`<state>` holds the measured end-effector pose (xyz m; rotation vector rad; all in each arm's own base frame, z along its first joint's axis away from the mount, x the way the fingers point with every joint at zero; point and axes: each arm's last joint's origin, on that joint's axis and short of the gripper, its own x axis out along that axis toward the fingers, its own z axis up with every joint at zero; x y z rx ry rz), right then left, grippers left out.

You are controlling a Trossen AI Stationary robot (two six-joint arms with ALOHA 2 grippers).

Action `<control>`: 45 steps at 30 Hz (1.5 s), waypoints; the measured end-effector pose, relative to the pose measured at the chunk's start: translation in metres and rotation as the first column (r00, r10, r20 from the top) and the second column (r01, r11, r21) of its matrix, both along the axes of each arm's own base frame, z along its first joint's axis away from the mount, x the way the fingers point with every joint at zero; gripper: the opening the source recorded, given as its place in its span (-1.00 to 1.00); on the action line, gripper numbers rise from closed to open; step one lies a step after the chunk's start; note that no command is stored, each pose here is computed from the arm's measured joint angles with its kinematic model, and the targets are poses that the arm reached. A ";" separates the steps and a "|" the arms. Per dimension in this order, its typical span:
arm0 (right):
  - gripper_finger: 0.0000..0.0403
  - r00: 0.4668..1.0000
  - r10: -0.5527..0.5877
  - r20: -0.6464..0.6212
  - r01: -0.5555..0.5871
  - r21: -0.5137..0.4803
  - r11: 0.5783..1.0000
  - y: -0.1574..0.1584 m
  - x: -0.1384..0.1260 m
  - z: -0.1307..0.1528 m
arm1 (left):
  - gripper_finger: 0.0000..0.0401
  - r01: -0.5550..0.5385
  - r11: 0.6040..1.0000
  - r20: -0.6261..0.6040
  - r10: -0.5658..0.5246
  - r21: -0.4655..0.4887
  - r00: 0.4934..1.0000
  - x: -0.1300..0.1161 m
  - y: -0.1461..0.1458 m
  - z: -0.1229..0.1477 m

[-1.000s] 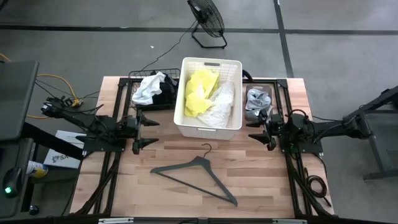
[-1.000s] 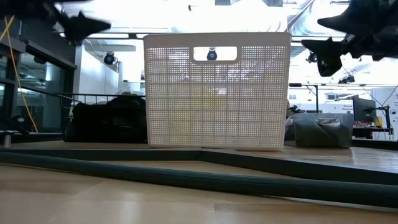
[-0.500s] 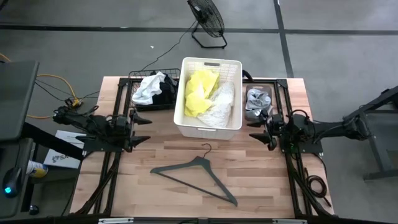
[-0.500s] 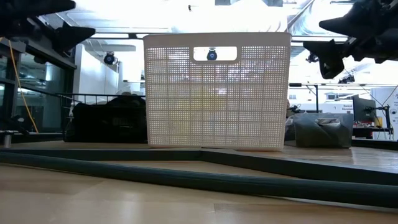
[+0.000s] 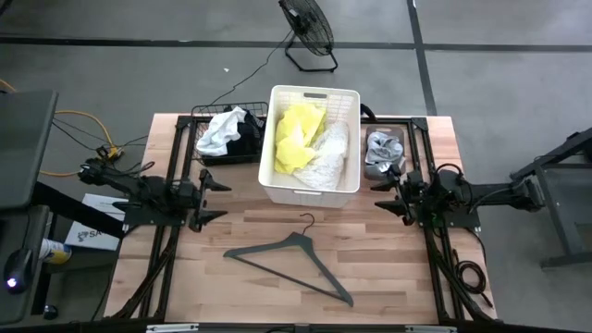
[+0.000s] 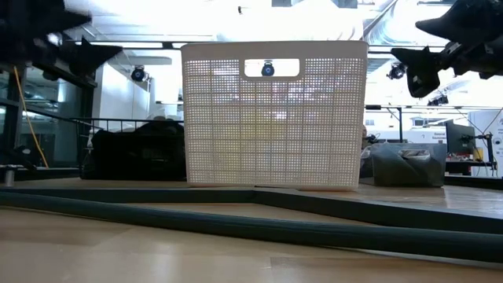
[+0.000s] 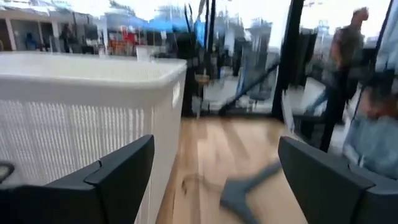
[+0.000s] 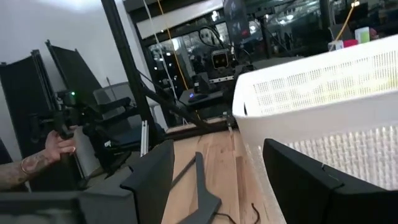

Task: Pick & Place Cloths
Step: Return to Home Position

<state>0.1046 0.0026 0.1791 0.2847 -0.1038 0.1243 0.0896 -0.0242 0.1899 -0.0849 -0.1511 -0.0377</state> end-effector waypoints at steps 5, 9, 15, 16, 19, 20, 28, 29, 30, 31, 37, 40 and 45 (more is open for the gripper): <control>0.18 0.999 -0.008 -0.045 0.009 0.016 1.000 0.000 0.000 -0.004 | 0.68 -0.017 0.999 -0.023 0.016 -0.037 1.000 0.002 0.000 -0.009; 0.18 0.998 -0.022 -0.055 0.023 0.016 1.000 -0.001 0.001 -0.005 | 0.68 -0.030 1.000 -0.036 0.030 0.001 0.999 0.003 0.001 -0.011; 0.18 0.994 -0.056 -0.095 0.060 0.041 0.997 -0.002 0.001 -0.009 | 0.68 0.013 0.995 -0.104 -0.003 0.095 0.995 0.005 0.001 -0.018; 0.18 0.994 -0.054 -0.097 0.059 0.049 0.997 -0.002 0.001 -0.009 | 0.68 0.015 0.994 -0.100 -0.005 0.104 0.995 0.004 0.001 -0.018; 0.18 0.993 -0.055 -0.102 0.061 0.048 0.997 -0.002 0.001 -0.010 | 0.68 0.020 0.992 -0.102 -0.007 0.128 0.995 0.004 0.001 -0.018; 0.18 0.993 -0.056 -0.102 0.061 0.046 0.997 -0.002 0.001 -0.010 | 0.68 0.019 0.992 -0.102 -0.006 0.129 0.995 0.004 0.001 -0.018; 0.18 0.993 -0.056 -0.102 0.061 0.046 0.997 -0.002 0.001 -0.010 | 0.68 0.011 0.992 -0.101 0.002 0.128 0.995 0.005 0.001 -0.018; 0.18 0.993 -0.056 -0.102 0.061 0.046 0.997 -0.002 0.001 -0.010 | 0.68 0.011 0.992 -0.101 0.002 0.128 0.995 0.005 0.001 -0.018; 0.18 0.993 -0.056 -0.102 0.061 0.046 0.997 -0.002 0.001 -0.010 | 0.68 0.011 0.992 -0.101 0.002 0.128 0.995 0.005 0.001 -0.018; 0.18 0.993 -0.056 -0.101 0.061 0.046 0.997 -0.002 0.001 -0.010 | 0.68 0.011 0.992 -0.101 0.002 0.129 0.995 0.005 0.001 -0.018; 0.18 0.993 -0.056 -0.102 0.061 0.046 0.997 -0.002 0.001 -0.010 | 0.68 0.010 0.992 -0.101 0.003 0.128 0.995 0.005 0.001 -0.018; 0.18 0.993 -0.056 -0.102 0.061 0.046 0.997 -0.002 0.001 -0.010 | 0.68 0.010 0.992 -0.101 0.003 0.128 0.995 0.005 0.001 -0.018; 0.18 0.993 -0.056 -0.103 0.061 0.046 0.997 -0.002 0.001 -0.010 | 0.68 0.008 0.992 -0.101 0.005 0.128 0.995 0.005 0.001 -0.018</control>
